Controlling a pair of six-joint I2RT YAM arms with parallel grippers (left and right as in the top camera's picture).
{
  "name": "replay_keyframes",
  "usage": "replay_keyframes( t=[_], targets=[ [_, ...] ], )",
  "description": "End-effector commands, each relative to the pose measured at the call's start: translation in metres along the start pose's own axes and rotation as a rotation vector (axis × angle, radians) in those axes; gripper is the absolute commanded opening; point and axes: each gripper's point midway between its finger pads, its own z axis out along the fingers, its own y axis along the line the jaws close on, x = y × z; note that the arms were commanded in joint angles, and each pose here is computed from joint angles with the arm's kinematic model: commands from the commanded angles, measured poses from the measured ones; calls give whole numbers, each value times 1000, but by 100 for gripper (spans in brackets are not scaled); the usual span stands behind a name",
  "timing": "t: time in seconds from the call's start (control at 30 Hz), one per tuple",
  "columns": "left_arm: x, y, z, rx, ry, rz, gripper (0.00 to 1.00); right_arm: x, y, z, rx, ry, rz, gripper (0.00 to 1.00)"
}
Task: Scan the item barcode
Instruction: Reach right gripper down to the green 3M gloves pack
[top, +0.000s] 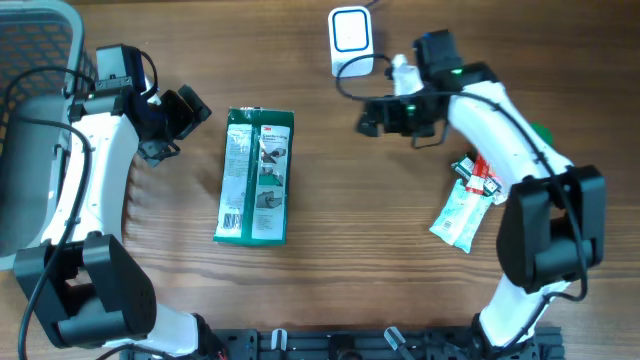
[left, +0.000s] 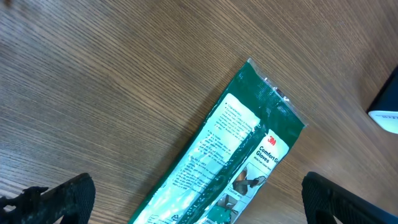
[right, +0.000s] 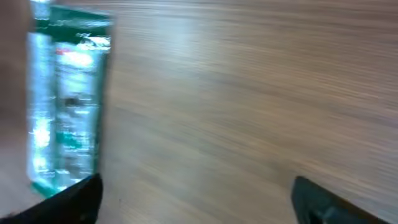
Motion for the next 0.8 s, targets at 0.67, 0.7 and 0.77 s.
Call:
replay_keyframes(
  t=[0.67, 0.7, 0.77],
  targets=[
    [21, 31, 34, -160, 51, 76, 4, 29, 82, 44, 12, 36, 71, 91],
    [28, 33, 41, -172, 75, 83, 4, 28, 83, 44, 12, 35, 70, 91],
    [47, 36, 60, -190, 122, 109, 4, 28, 82, 45, 12, 35, 70, 89]
  ],
)
